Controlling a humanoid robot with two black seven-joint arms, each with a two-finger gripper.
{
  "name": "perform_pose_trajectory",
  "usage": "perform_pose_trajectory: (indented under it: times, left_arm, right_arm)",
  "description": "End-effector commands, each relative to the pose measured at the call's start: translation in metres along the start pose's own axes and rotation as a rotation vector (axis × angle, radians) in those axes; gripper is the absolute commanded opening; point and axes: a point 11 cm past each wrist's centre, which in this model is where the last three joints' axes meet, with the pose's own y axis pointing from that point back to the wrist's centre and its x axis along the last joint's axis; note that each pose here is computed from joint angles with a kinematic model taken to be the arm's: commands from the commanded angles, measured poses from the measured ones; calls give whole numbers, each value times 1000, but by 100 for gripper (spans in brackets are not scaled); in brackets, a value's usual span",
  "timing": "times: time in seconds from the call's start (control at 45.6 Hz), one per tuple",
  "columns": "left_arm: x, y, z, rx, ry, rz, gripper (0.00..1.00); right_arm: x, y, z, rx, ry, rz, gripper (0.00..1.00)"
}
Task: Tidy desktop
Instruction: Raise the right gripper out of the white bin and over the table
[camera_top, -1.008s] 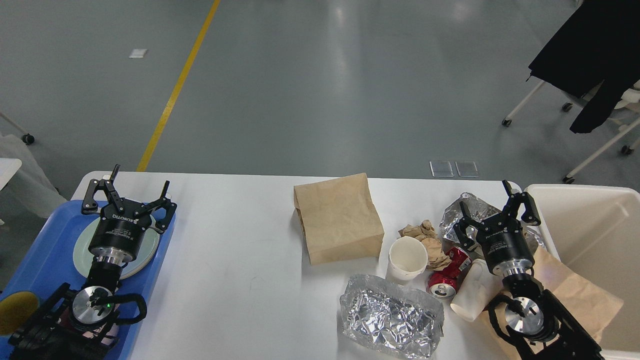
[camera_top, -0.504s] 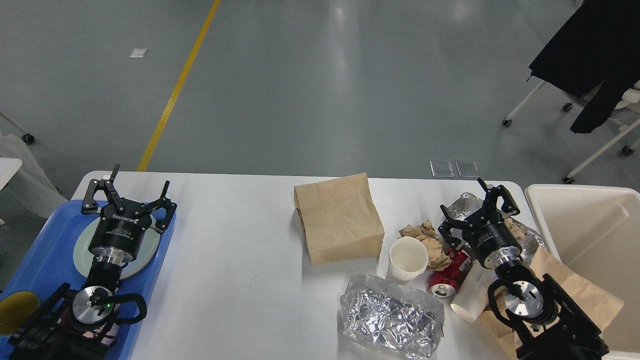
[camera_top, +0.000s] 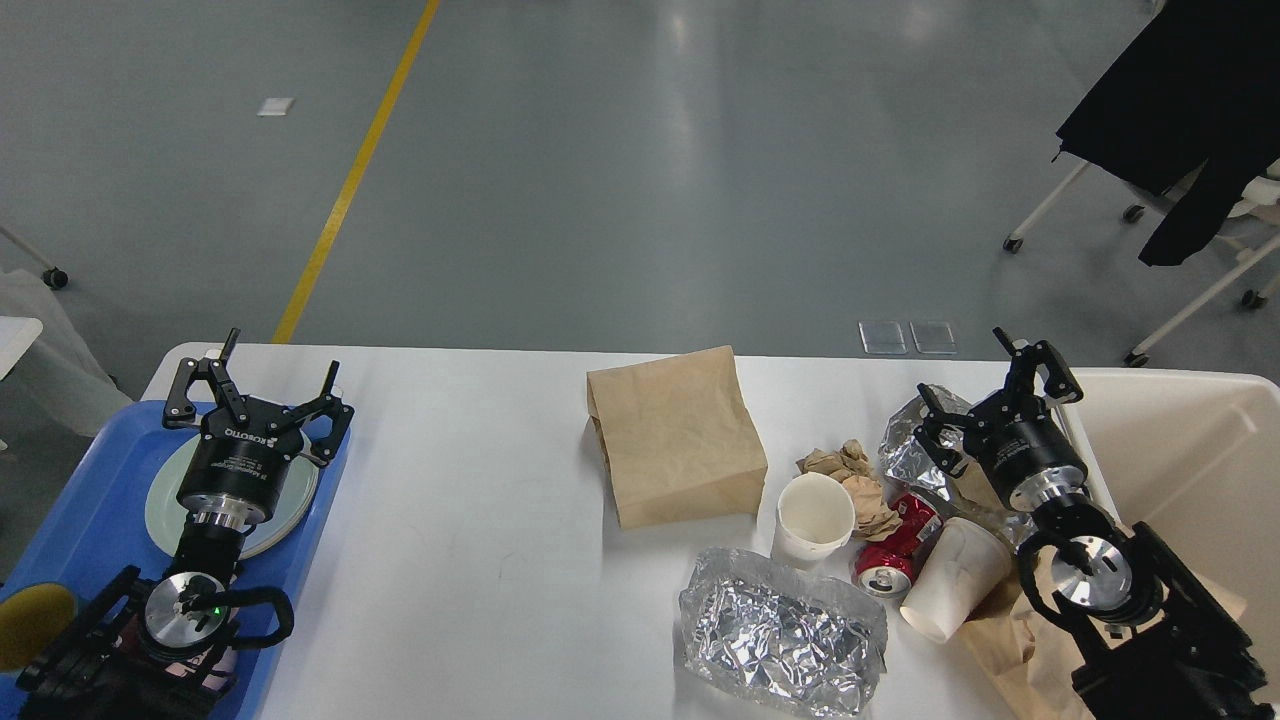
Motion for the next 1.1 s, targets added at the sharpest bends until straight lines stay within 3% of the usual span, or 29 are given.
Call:
perform_pose_trajectory:
  times: [0.0,0.526,1.074]
  left_arm:
    - [0,0,0,1,-1,0,97]
    - [0,0,0,1,-1,0,97]
    - [0,0,0,1,-1,0,97]
  right_arm:
    - [-1,1,2,-6,-4,-7,100]
    - [-12,1,16,-70,39,-62,100]
    - [-18,-14,-4,-33,70,-31,100]
